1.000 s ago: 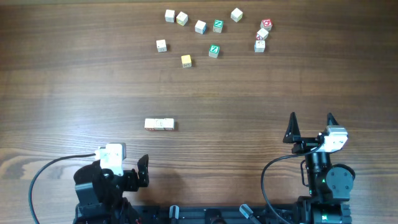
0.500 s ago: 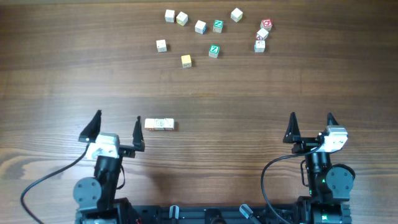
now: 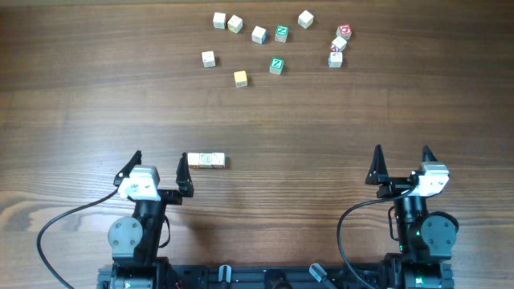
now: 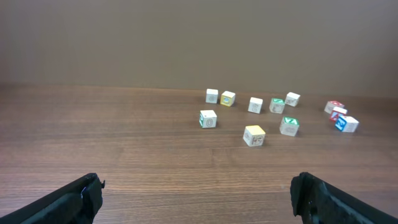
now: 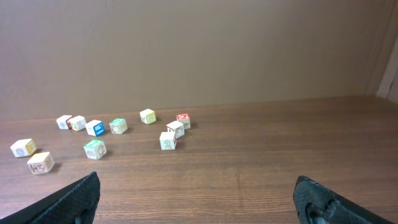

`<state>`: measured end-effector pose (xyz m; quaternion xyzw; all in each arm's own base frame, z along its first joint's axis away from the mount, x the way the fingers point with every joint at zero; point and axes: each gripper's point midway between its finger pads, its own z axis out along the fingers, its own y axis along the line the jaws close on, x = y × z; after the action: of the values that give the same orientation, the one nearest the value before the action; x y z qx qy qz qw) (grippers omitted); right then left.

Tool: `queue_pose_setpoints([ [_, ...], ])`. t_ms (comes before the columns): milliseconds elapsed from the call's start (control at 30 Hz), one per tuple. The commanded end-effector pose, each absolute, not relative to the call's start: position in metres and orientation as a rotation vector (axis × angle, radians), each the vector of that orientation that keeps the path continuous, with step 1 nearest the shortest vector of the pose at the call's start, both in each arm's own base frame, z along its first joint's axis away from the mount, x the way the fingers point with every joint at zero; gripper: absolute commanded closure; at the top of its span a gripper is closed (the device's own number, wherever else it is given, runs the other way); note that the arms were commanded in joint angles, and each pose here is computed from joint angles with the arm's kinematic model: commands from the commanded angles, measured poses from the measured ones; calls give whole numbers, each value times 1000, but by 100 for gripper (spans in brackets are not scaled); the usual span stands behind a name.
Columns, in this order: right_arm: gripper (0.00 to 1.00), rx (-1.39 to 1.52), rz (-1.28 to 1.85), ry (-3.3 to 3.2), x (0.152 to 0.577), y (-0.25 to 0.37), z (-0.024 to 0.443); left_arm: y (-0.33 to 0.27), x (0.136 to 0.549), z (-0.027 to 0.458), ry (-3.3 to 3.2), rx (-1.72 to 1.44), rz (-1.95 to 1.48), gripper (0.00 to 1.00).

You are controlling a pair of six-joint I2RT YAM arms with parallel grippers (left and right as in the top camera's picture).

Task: Form a horizontal line

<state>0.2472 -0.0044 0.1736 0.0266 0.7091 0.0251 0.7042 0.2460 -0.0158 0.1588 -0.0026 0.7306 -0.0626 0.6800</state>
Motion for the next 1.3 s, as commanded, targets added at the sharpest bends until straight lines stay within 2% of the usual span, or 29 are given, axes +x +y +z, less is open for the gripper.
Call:
queue_pose_setpoints([
  [0,0,36,50,1568,247,-3,175,-11,246,157,1646,-42,-128,0],
  [1267,0,-10,95,1569,246,11,175,-12,246,157,1645,-39,-131,0],
])
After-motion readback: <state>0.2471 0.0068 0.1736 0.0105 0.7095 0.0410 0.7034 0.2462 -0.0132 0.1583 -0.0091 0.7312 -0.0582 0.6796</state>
